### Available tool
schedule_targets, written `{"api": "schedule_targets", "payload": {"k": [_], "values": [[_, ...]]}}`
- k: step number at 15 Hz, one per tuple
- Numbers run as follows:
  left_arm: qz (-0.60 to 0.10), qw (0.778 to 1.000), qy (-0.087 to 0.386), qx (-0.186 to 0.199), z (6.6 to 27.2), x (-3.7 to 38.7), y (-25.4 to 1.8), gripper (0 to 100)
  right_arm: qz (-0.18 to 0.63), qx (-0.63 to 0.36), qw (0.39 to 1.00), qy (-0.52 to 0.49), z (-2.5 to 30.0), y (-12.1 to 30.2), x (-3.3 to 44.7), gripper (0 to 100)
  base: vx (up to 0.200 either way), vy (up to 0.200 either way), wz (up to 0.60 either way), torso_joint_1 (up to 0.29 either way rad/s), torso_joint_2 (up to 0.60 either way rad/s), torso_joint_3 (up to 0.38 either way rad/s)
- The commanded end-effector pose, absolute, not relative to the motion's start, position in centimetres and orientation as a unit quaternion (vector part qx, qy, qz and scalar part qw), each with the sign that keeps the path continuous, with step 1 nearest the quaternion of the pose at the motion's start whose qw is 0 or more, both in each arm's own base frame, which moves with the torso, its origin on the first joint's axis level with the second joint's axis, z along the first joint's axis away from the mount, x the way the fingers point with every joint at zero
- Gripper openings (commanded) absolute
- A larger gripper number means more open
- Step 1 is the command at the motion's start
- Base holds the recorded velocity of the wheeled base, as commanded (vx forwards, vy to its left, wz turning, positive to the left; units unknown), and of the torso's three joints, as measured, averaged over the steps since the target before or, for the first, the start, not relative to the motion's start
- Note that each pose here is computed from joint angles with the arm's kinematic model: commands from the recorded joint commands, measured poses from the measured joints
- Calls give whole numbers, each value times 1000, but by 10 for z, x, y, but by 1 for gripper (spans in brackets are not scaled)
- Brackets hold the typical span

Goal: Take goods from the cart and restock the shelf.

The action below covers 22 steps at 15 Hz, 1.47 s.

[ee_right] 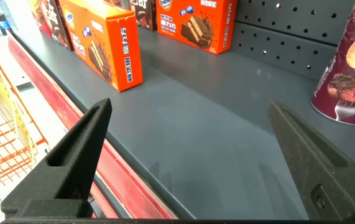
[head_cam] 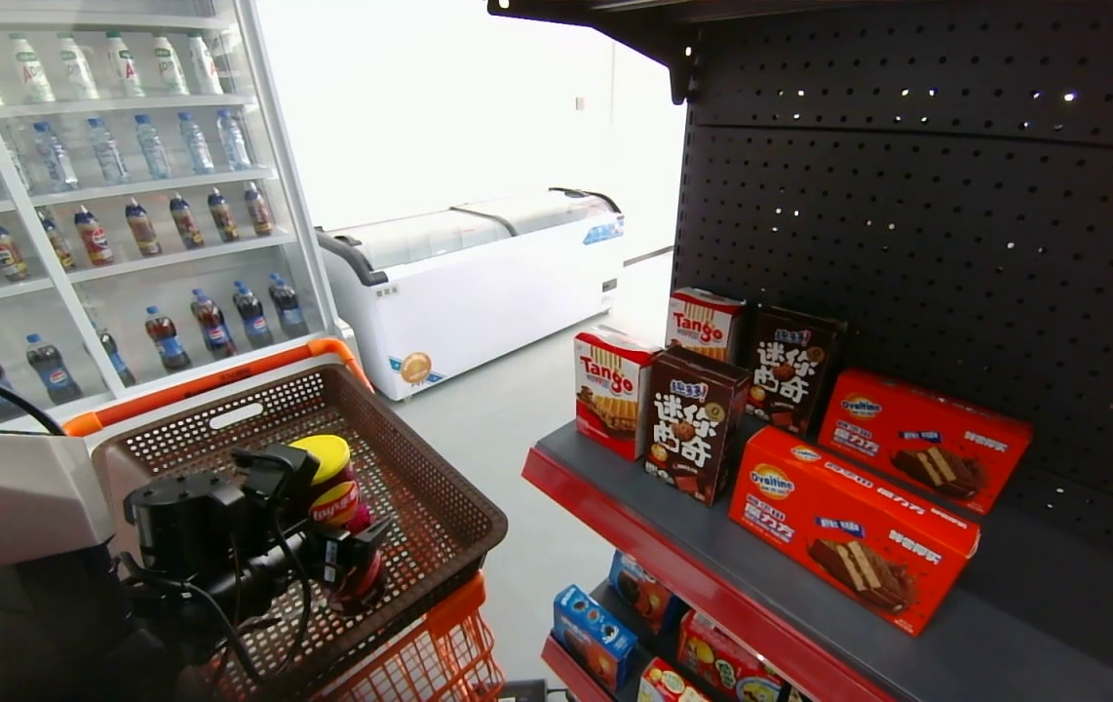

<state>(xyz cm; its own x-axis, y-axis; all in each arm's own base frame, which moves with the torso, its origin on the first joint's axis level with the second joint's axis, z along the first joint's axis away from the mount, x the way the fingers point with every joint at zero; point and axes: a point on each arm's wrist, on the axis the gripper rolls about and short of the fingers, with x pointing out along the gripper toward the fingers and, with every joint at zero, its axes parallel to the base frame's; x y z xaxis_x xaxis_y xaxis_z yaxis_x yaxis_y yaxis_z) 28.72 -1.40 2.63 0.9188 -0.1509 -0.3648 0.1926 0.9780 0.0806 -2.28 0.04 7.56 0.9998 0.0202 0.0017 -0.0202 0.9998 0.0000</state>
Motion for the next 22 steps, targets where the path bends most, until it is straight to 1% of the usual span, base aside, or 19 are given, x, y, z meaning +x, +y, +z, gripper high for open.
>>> {"api": "schedule_targets", "payload": {"k": [1,3,6,7,8,9,11,13,14,15,16,18,19,20,21,22], "values": [[-88,977,187,57,24,286,-14,0,11,0,1000,-1,76,0,-23,100,0,0,0,0,0,0],[-87,979,174,59,27,289,-14,0,10,0,1000,-1,76,0,-23,100,0,0,0,0,0,0],[-93,977,185,60,24,285,-17,0,10,0,1000,-1,76,0,-23,100,0,0,0,0,0,0],[-97,975,187,64,26,281,-21,0,10,0,1000,-1,76,0,-23,100,0,0,0,0,0,0],[-97,977,178,65,30,281,-22,0,10,0,1000,-1,76,0,-23,100,0,0,0,0,0,0],[-103,980,155,62,46,278,-25,0,11,0,1000,-1,76,0,-23,100,0,0,0,0,0,0],[-129,980,139,67,68,275,-31,0,10,0,1000,-1,76,0,-23,100,0,0,0,0,0,0],[-137,982,102,78,102,280,-35,0,10,0,1000,-1,76,0,-23,100,0,0,0,0,0,0],[-147,981,96,79,119,282,-38,0,10,0,1000,-1,76,0,-23,100,0,0,0,0,0,0],[-153,980,97,79,127,281,-40,0,10,0,1000,-1,76,0,-23,100,0,0,0,0,0,0],[-165,978,103,77,142,279,-41,0,10,0,1000,-1,76,0,-23,100,0,0,0,0,0,0],[-188,974,103,73,154,274,-43,0,10,0,1000,-1,76,0,-23,100,0,0,0,0,0,0],[-216,969,99,68,165,268,-50,0,11,0,1000,-1,76,0,-23,100,0,0,0,0,0,0],[-231,965,104,64,171,263,-52,0,10,0,1000,-1,76,0,-23,100,0,0,0,0,0,0],[-236,964,107,63,177,259,-53,0,10,0,1000,-1,76,0,-23,100,0,0,0,0,0,0],[-246,962,100,59,188,255,-54,0,10,0,1000,-1,76,0,-23,100,0,0,0,0,0,0]]}}
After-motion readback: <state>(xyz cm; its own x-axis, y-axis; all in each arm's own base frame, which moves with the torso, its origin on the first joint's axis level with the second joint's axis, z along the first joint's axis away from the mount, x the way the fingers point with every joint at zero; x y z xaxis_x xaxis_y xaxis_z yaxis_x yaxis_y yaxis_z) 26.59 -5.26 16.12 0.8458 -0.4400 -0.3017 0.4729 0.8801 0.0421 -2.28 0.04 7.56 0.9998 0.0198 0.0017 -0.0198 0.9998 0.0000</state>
